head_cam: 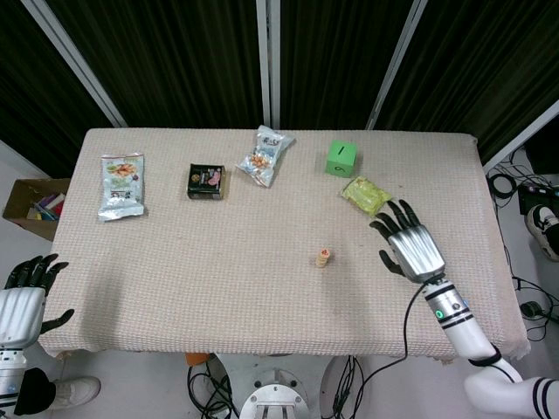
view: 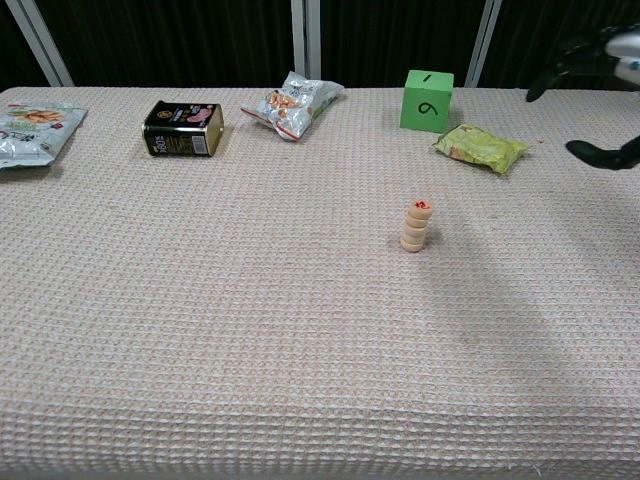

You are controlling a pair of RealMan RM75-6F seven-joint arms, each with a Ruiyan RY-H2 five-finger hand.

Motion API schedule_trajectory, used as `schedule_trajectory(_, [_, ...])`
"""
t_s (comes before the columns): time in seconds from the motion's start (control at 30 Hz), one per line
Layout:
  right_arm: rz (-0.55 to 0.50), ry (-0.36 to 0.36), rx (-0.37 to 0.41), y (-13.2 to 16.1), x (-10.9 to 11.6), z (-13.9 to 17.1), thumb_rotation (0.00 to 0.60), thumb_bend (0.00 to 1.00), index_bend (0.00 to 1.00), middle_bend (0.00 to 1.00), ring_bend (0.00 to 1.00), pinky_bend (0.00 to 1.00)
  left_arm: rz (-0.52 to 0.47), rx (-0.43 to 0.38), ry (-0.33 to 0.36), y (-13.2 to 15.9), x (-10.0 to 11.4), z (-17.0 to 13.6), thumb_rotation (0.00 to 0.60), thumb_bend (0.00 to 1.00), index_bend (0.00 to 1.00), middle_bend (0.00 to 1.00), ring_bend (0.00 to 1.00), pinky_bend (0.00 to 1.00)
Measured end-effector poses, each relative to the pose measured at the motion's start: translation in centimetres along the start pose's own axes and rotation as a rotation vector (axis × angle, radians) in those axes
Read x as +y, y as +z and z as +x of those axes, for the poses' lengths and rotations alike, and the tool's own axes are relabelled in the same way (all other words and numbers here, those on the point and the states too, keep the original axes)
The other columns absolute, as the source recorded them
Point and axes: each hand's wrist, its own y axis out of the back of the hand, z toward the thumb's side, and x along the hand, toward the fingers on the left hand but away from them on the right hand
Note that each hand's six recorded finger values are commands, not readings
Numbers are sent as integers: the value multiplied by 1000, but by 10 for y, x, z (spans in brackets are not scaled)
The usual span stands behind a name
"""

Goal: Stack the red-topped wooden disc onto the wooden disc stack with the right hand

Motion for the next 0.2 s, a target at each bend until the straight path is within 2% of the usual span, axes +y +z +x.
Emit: schedule_trajectory(0.2, [-52, -55, -175, -46, 5, 64, 600, 379, 141, 150, 10, 74, 1, -9, 21, 3, 3, 1, 600, 0, 228, 135, 100, 157])
